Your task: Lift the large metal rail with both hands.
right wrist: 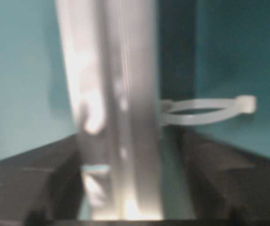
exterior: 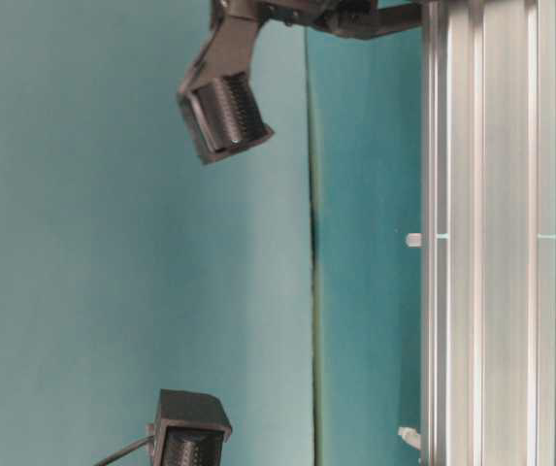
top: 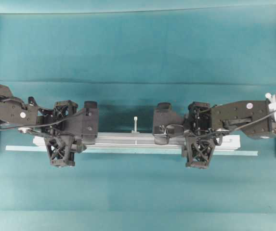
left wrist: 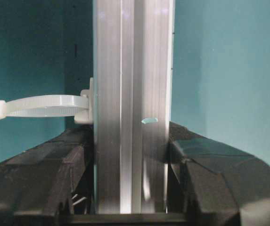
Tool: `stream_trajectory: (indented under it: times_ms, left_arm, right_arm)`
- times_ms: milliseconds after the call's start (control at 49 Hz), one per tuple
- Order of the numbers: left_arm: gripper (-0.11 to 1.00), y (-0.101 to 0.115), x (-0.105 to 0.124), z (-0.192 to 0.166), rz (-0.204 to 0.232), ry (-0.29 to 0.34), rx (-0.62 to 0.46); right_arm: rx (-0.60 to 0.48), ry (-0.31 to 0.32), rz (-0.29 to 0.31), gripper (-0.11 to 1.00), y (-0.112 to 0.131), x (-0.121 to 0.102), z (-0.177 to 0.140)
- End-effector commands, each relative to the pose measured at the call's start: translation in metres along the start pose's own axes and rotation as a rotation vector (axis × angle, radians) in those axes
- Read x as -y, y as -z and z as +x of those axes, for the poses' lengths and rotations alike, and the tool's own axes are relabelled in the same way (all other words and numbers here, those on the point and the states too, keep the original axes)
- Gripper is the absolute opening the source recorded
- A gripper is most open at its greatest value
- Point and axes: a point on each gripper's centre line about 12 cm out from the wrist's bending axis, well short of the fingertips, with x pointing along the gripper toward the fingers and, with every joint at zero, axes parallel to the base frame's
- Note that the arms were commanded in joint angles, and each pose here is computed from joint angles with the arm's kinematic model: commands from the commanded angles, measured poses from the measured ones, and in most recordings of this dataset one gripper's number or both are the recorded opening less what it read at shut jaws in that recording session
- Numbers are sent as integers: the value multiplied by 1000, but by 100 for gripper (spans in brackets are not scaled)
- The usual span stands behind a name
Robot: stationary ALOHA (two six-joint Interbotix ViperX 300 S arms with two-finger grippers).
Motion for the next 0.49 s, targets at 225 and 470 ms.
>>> stream_trajectory:
  times_ms: [225,470]
  left_arm:
    - [88,-8,-3,-8,7,-6,38]
    - [96,-15,-4,-22,8,-7,103]
  right_arm:
    - [1,0,8,88,-1,-1,1]
    - [21,-1,5,92,-3,-1,-12]
